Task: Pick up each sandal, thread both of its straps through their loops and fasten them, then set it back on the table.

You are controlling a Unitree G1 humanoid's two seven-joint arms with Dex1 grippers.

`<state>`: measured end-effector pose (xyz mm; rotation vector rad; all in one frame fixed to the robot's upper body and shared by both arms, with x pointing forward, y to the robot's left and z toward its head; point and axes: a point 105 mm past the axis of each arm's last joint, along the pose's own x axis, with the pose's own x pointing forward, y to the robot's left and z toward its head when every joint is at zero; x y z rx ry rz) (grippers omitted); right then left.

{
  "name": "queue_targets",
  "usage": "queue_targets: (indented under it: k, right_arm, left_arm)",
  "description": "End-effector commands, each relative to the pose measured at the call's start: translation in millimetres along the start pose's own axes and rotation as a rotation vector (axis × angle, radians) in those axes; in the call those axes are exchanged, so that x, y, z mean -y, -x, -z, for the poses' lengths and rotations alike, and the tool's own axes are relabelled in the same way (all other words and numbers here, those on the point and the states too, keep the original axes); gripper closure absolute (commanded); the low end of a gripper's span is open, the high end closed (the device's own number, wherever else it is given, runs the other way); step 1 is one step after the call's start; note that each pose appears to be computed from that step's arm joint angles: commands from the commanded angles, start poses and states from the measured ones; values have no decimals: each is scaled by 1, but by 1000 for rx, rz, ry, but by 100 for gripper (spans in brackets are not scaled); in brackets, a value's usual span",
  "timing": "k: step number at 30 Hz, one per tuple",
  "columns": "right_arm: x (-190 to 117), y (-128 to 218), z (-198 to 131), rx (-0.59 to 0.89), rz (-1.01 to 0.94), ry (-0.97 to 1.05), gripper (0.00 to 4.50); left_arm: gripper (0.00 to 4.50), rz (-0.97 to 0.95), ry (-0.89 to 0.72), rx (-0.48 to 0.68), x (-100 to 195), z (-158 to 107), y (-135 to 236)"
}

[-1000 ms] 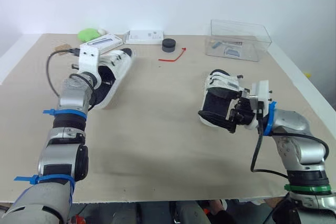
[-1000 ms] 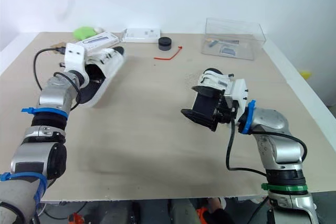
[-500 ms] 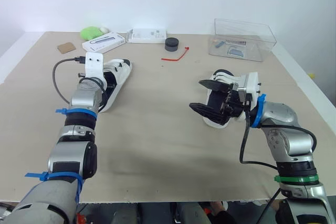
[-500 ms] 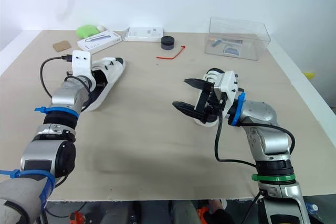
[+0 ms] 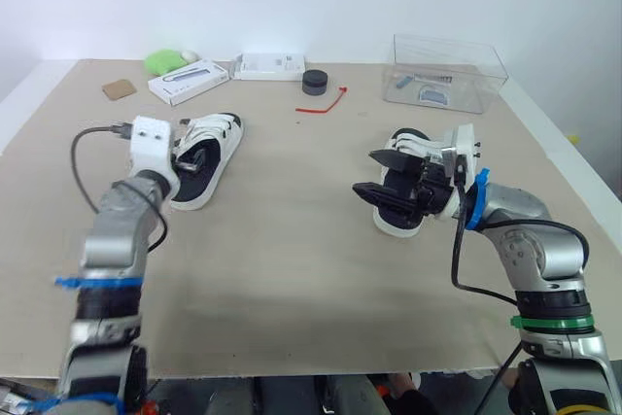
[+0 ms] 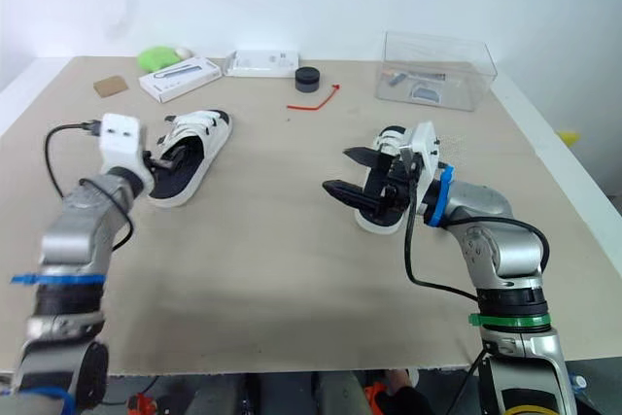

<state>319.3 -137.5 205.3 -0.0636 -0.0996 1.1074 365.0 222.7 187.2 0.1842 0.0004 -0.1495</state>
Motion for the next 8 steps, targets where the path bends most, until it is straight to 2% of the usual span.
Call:
queue_targets:
  k: [1, 3, 5, 8]
  right_arm:
    - [-31, 14, 6, -59, -143, 193, 0]
    - [-44, 22, 20, -102, -207, 224, 0]
    - [-47, 28, 27, -105, -206, 182, 0]
    - [-46, 33, 32, -100, -179, 144, 0]
  left_arm:
    - [12, 259, -25, 159, 24, -28, 38]
    - [12, 384, -108, 128, 36, -16, 54]
    - [12, 503, -172, 45, 43, 4, 66]
    - [12, 613, -251, -5, 40, 18, 78]
